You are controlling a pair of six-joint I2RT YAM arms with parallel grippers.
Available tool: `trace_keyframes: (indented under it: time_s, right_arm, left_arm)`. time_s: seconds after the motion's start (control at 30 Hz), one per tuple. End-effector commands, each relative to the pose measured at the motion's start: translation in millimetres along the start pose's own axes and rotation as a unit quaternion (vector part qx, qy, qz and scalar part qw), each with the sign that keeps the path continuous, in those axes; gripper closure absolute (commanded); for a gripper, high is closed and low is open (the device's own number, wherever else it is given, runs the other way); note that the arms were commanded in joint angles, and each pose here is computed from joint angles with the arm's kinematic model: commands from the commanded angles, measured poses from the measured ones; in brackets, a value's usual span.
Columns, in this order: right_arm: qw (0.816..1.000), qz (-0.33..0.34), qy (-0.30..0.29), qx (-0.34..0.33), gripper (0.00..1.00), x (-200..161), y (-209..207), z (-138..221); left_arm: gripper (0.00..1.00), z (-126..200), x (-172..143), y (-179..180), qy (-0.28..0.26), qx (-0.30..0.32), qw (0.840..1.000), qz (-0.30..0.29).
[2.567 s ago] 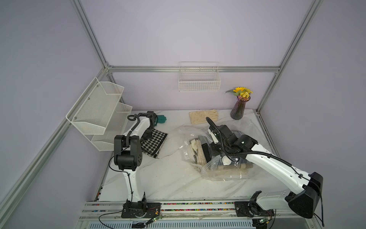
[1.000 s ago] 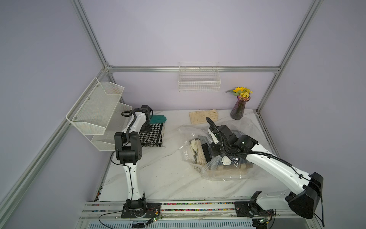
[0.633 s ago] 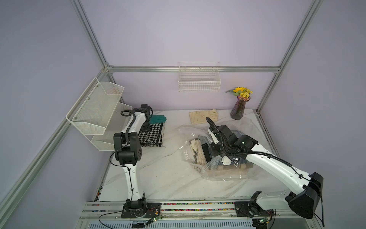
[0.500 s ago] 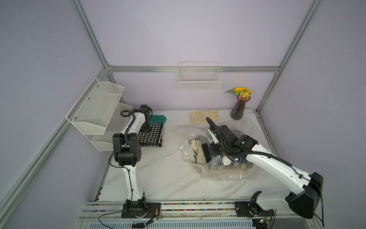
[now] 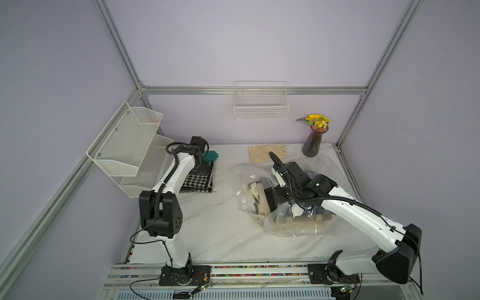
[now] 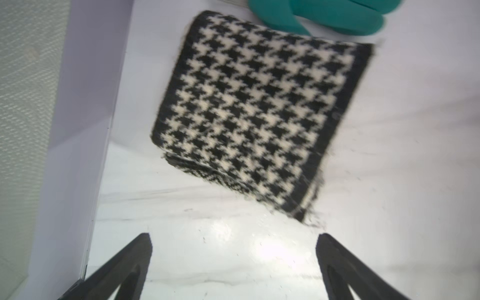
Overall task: Take the scarf out of the vacuum bag
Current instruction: Place the scarf at the center of the board, then take out the scarf from the vacuum bag.
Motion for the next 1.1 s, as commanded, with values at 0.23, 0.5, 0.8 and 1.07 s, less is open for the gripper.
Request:
trace_keyframes:
  time_s: [0.23, 0.5, 0.8, 1.07]
  right_arm:
    - [0.999, -0.005, 0.042, 0.033, 0.94, -15, 6, 8]
    - [0.994, -0.039, 0.086, 0.054, 0.94, -35, 11, 13]
    - [0.99, -0.08, 0.113, 0.002, 0.94, -53, -5, 13]
    - [0.988, -0.108, 0.106, -0.021, 0.94, -53, -11, 11]
  left_arm:
    - [0.0, 83, -51, -91, -0.033, -0.231, 0.972, -0.041]
    - [0.11, 119, -91, -160, 0.016, -0.43, 0.902, -0.041]
    - [0.15, 131, -156, -224, 0.105, -0.534, 0.837, -0.061]
    - [0.13, 132, -166, -241, 0.107, -0.581, 0.805, -0.051]
Point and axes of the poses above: each gripper's point midway between its finger pads, its own z axis back along the fingers, its own y axis along the line the jaws close on, x = y × z, the point moved 3 cm from there along z, back along the fingers, and after that the axes turned 3 degrees about z, right-handed, at the moved point
